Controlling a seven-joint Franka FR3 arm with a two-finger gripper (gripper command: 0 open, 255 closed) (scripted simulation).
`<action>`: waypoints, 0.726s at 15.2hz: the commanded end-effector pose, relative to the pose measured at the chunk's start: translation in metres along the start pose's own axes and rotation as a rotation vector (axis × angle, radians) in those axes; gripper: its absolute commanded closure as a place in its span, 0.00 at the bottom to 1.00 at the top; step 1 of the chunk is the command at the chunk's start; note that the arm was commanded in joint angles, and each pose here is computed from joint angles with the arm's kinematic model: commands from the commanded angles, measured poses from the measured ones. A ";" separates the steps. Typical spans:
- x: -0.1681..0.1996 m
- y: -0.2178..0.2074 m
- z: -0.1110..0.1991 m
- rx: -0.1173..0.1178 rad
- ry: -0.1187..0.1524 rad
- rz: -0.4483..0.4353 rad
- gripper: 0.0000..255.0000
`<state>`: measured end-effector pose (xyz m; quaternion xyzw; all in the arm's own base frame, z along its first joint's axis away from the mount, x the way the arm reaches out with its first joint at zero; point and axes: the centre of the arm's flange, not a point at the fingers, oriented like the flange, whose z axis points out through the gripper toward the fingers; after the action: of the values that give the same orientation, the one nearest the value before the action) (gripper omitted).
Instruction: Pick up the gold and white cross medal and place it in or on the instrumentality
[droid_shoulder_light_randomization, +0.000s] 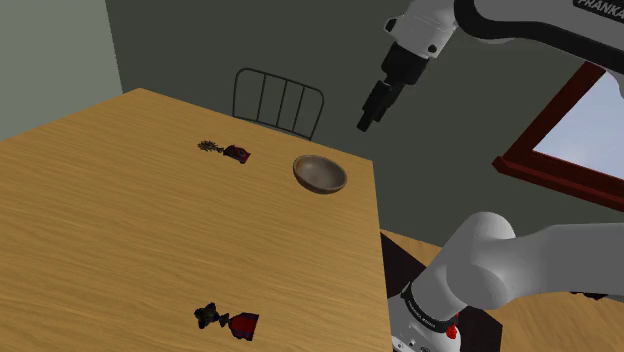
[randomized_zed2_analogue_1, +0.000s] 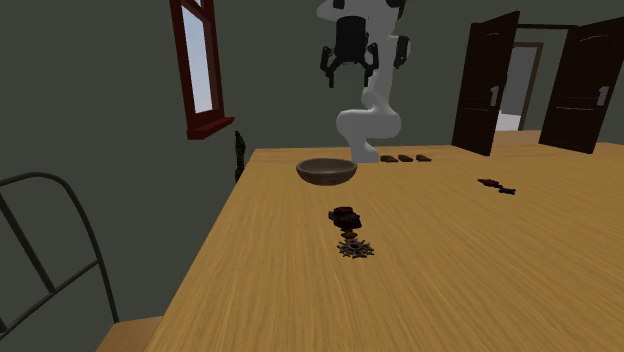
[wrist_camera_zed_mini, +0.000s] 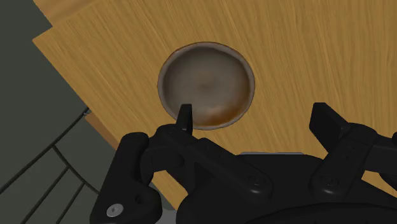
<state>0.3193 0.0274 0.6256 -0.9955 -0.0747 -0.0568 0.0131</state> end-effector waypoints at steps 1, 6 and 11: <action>0.000 0.000 0.000 0.000 0.000 0.000 0.00; 0.056 -0.010 0.037 0.005 -0.013 0.001 0.00; 0.111 -0.019 0.075 0.011 -0.026 0.002 0.00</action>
<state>0.4222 0.0608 0.5721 -0.9961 -0.0743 -0.0444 0.0168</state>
